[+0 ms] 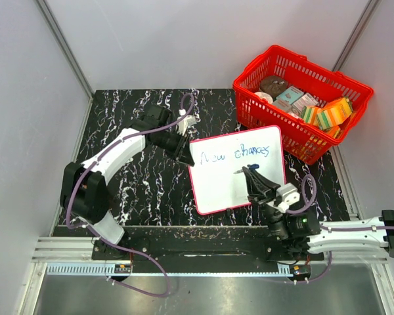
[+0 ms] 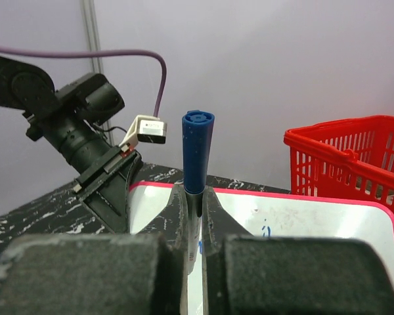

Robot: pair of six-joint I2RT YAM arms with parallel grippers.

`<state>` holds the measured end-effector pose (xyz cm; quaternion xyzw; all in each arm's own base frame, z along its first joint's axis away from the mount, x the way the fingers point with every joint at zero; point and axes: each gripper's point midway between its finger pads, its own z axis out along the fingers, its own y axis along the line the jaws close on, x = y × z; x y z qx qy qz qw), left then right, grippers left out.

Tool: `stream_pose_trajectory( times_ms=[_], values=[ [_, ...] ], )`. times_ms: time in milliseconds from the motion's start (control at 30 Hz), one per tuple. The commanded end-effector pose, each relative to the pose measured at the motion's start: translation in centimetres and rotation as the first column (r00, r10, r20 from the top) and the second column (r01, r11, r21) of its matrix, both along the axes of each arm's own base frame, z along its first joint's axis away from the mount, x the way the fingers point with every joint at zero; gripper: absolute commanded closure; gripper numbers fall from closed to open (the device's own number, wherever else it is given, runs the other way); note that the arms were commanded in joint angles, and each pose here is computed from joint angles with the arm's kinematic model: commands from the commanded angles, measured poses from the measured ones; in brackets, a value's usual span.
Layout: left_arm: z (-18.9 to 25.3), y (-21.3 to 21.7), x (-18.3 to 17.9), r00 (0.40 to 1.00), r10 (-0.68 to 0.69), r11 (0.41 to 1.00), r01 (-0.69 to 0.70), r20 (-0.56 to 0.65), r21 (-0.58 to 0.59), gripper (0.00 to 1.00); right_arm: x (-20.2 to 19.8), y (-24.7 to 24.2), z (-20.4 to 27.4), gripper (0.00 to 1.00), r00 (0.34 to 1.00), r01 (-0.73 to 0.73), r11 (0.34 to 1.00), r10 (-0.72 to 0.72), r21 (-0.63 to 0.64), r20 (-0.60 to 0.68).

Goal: Write a sentence on the whiteboard

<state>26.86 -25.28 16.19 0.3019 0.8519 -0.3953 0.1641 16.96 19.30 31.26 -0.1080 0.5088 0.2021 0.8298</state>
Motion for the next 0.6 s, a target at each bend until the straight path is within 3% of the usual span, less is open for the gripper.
stream_pose_trajectory(
  times_ms=[0, 333, 567],
  values=[
    [-0.8, -0.1, 3.2, 0.986, -0.001, 0.997, -0.013, 0.169, 0.079, 1.00, 0.0, -1.2, 0.4, 1.00, 1.000, 0.005, 0.996, -0.004, 0.084, -0.017],
    [-1.7, -0.1, 3.3, 0.989, -0.003, 0.996, -0.011, 0.149, 0.090, 1.00, -0.2, 0.3, -1.0, 1.00, 0.999, -0.028, 1.000, 0.028, 0.009, 0.039],
    [-2.2, 0.1, 3.4, 0.989, -0.002, 0.994, -0.015, 0.146, 0.112, 1.00, 1.7, 2.6, -1.3, 1.00, 0.997, -0.073, 0.997, 0.074, 0.010, -0.006]
  ],
)
